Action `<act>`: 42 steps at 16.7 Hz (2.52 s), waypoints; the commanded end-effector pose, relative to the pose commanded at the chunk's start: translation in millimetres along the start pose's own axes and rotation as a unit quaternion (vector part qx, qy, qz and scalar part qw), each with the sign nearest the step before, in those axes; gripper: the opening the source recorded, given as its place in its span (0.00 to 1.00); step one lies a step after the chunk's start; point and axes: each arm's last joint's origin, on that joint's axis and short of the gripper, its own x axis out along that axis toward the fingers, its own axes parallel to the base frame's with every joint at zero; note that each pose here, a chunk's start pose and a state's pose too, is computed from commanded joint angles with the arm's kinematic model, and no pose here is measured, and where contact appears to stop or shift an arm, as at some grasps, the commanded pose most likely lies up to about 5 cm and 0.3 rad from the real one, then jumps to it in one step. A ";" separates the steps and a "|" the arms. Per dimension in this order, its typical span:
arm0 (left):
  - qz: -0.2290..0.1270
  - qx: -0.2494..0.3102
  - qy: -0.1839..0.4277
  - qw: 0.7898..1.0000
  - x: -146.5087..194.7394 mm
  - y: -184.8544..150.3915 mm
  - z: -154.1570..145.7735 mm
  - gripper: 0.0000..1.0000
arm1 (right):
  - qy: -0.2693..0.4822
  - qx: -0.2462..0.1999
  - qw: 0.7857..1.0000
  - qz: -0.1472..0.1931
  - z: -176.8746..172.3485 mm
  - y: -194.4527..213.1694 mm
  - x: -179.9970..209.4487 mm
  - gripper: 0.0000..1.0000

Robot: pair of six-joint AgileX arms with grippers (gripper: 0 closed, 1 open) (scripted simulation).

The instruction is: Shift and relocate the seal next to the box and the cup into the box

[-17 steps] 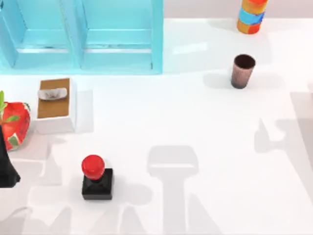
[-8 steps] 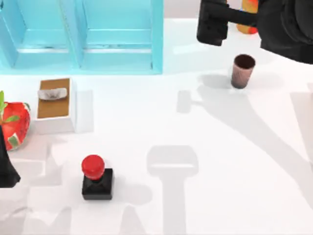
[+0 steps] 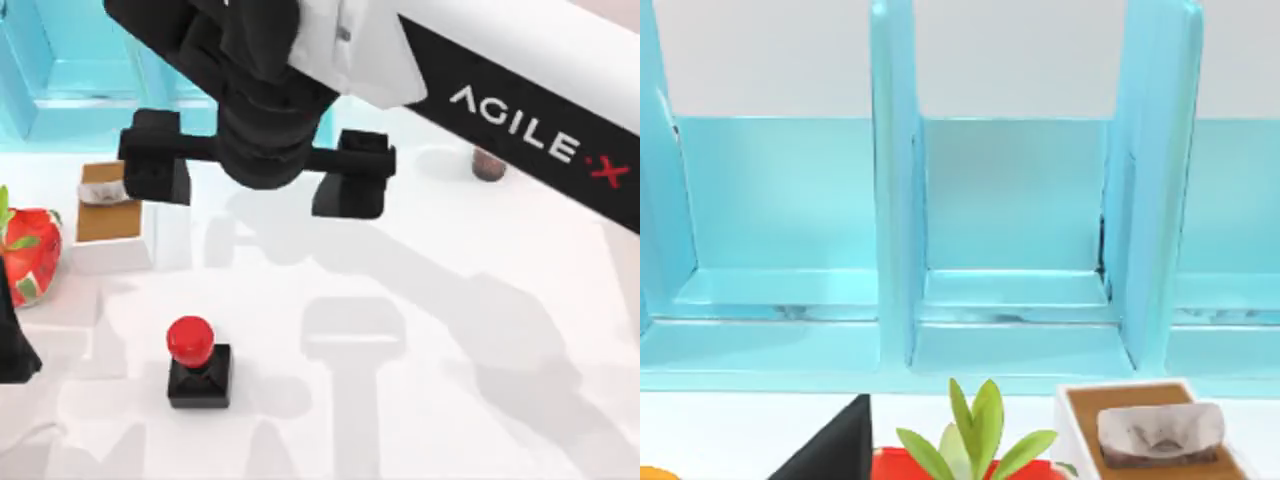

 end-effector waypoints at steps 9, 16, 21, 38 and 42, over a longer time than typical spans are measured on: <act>0.000 0.000 0.000 1.000 0.0 0.0 0.0 1.00 | 0.059 -0.010 0.995 -0.077 -62.1 67.3 73.6 1.00; 0.000 0.000 0.000 1.000 0.0 0.0 0.0 1.00 | 0.059 -0.009 0.995 -0.077 -60.7 66.9 77.7 1.00; 0.000 0.000 0.000 1.000 0.0 0.0 0.0 1.00 | 0.060 -0.010 0.995 -0.078 -64.1 64.0 114.8 1.00; 0.000 0.000 0.000 1.000 0.0 0.0 0.0 1.00 | 0.060 -0.010 0.995 -0.078 -72.0 55.2 152.5 0.40; 0.000 0.000 0.000 1.000 0.0 0.0 0.0 1.00 | 0.060 -0.010 0.995 -0.078 -72.0 55.2 152.5 0.10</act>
